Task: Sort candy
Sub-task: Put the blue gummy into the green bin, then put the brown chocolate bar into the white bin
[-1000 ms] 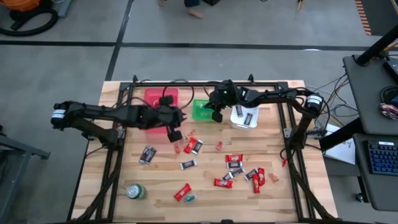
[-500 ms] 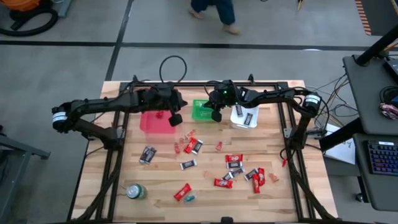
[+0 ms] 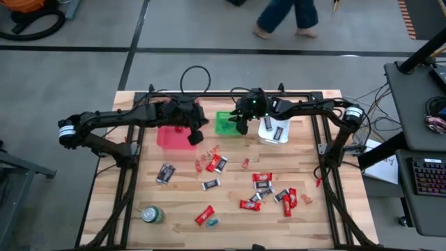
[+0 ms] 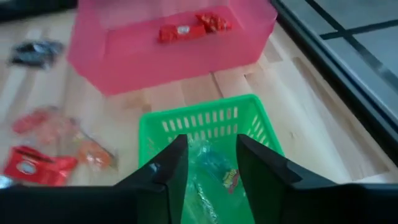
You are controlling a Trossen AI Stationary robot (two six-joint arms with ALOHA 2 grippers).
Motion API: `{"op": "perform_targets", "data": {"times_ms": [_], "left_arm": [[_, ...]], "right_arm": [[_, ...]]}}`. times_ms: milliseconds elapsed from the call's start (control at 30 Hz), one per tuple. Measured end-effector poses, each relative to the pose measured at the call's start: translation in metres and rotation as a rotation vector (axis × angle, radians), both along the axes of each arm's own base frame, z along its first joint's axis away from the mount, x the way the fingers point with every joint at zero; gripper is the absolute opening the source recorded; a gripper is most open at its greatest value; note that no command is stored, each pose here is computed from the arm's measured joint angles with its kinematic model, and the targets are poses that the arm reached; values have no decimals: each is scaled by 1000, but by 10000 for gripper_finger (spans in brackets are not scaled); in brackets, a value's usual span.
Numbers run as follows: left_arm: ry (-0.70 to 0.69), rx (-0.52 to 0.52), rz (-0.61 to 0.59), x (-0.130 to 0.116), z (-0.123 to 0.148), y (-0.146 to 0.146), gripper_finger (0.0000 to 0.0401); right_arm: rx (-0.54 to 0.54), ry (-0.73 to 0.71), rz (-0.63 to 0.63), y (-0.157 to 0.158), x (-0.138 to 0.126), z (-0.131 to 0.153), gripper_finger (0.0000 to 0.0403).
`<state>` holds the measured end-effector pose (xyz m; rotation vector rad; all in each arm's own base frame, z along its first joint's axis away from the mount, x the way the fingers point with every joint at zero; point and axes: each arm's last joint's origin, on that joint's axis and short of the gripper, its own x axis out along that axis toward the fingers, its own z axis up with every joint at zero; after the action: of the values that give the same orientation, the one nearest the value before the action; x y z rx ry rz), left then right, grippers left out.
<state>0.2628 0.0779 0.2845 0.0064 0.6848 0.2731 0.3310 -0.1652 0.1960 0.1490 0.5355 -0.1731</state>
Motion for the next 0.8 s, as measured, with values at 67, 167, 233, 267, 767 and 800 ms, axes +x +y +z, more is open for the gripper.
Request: {"op": "perform_targets", "data": {"times_ms": [67,167,233,267,767,800], "left_arm": [[30,-26,-21,-1,2,-3,25],[78,-75,-7,-4,2,-8,47],[126,-120,12,-7,1,-13,65],[142,-142,21,-8,1,-16,75],[620,-526,396,-25,-41,-70,185],[645,-535,427,-25,-44,-73,185]], "right_arm": [[22,14,-6,4,-6,11,140],[73,50,-15,14,-17,25,143],[110,67,-20,23,-24,35,142],[132,75,-25,27,-27,40,140],[134,79,128,89,-48,82,127],[133,78,132,90,-47,82,127]]}}
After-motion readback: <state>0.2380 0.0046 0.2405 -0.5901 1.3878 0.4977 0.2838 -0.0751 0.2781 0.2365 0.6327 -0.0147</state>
